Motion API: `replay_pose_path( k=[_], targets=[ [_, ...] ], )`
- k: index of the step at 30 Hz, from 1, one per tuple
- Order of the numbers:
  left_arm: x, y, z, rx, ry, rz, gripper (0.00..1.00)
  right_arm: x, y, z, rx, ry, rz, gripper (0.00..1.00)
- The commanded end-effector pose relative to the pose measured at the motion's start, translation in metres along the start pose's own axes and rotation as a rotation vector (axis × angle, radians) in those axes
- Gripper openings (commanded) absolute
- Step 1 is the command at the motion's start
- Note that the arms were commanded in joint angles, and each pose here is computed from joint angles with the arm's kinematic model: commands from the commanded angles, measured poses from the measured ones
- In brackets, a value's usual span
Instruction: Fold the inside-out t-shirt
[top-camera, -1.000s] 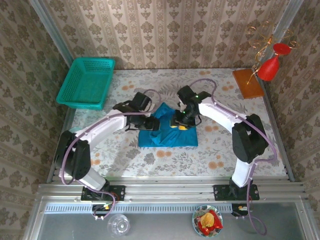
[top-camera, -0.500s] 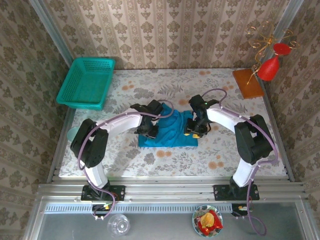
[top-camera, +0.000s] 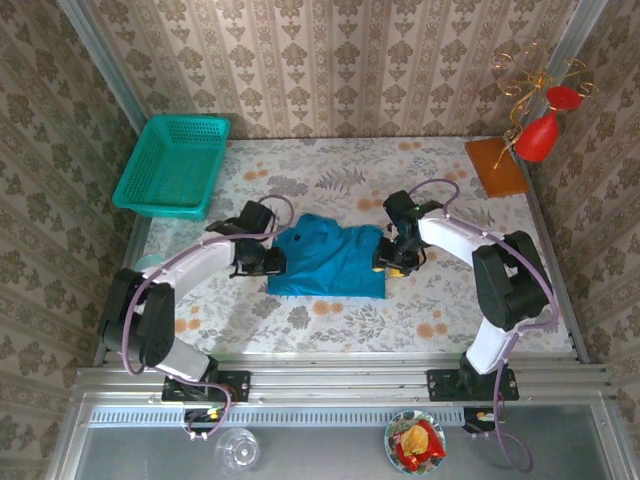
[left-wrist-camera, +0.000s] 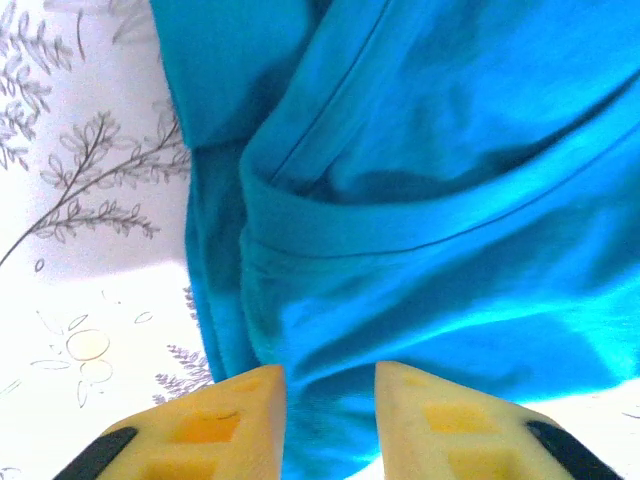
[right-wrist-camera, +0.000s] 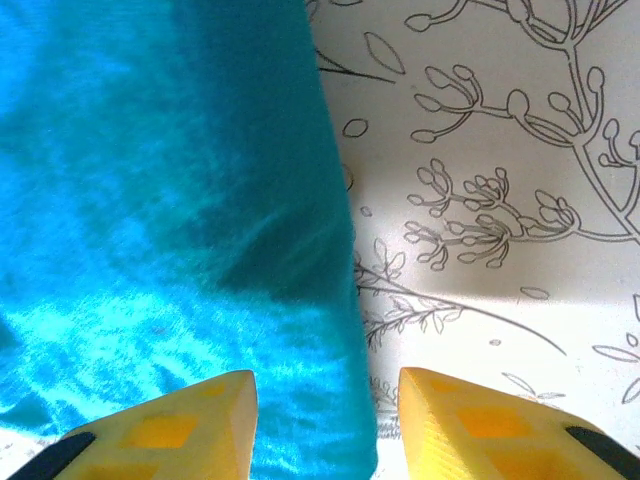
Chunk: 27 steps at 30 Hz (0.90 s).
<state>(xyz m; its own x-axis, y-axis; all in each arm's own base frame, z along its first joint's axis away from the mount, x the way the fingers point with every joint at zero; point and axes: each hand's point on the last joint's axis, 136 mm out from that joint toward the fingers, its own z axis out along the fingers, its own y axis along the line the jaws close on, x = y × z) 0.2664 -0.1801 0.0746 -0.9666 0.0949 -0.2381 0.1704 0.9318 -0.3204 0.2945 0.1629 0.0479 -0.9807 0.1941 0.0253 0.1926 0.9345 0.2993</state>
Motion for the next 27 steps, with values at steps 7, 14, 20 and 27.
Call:
replay_pose_path(
  k=[7, 14, 20, 27],
  targets=[
    [0.025, 0.019, -0.003, 0.042, 0.100, -0.070, 0.38, 0.023, -0.003, -0.006, -0.046, 0.051, -0.028, 0.47],
    [0.038, 0.012, 0.004, 0.172, 0.135, -0.101, 0.40, 0.038, -0.006, 0.014, -0.072, 0.134, -0.047, 0.49],
    [0.038, 0.008, 0.019, 0.225, 0.157, -0.135, 0.34, 0.040, -0.005, 0.030, -0.092, 0.182, -0.044, 0.46],
    [0.026, 0.008, 0.014, 0.212, 0.112, -0.133, 0.08, 0.038, 0.003, 0.031, -0.135, 0.177, -0.026, 0.14]
  ],
)
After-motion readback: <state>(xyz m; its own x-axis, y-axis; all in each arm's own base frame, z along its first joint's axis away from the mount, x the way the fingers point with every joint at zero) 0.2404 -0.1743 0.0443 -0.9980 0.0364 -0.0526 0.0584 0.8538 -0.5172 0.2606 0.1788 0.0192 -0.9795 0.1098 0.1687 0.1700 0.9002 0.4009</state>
